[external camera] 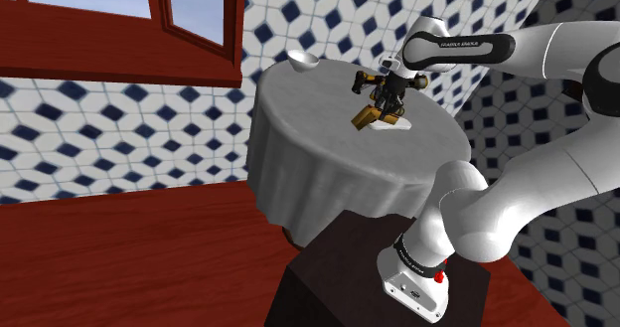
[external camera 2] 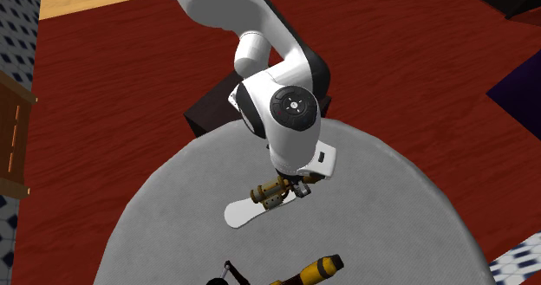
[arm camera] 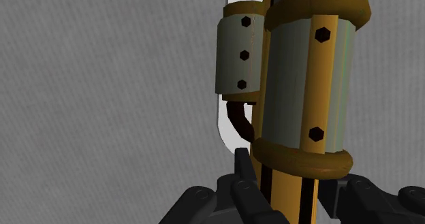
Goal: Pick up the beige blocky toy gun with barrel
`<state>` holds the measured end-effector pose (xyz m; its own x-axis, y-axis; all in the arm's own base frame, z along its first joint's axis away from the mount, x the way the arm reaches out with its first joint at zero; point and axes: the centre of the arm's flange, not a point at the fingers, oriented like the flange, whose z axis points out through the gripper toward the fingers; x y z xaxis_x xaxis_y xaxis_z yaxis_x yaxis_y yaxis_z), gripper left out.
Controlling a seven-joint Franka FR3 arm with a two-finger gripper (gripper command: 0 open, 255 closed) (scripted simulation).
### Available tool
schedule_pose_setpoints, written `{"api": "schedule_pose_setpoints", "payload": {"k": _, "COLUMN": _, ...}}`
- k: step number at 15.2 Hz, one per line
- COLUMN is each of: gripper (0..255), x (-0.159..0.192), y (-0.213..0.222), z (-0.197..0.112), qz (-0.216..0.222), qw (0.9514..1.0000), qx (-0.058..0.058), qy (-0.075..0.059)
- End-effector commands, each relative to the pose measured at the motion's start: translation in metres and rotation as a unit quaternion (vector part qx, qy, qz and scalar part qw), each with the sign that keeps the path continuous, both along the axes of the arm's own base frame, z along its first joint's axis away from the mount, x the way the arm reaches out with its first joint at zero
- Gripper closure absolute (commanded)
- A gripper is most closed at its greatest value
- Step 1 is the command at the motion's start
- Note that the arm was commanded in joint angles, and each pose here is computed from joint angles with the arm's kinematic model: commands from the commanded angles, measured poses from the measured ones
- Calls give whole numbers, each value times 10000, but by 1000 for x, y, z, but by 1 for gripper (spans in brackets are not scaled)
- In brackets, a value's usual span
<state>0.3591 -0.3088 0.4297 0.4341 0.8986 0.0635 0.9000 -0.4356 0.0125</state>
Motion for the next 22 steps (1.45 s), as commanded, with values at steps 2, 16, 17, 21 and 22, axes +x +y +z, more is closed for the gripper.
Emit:
{"api": "schedule_pose_setpoints", "payload": {"k": 2, "gripper": 255, "x": 0, "y": 1, "z": -1, "qz": 5, "qw": 10000, "qx": 4, "qy": 8}}
{"api": "schedule_pose_setpoints", "payload": {"k": 16, "gripper": 255, "x": 0, "y": 0, "z": 57, "qz": 6, "qw": 10000, "qx": 4, "qy": 7}}
{"api": "schedule_pose_setpoints", "payload": {"k": 17, "gripper": 255, "x": 0, "y": 0, "z": 62, "qz": 6, "qw": 10000, "qx": 4, "qy": 7}}
{"api": "schedule_pose_setpoints", "payload": {"k": 21, "gripper": 255, "x": 0, "y": 0, "z": 79, "qz": 6, "qw": 10000, "qx": 4, "qy": 7}}
{"api": "schedule_pose_setpoints", "payload": {"k": 22, "gripper": 255, "x": 0, "y": 0, "z": 79, "qz": 6, "qw": 10000, "qx": 4, "qy": 7}}
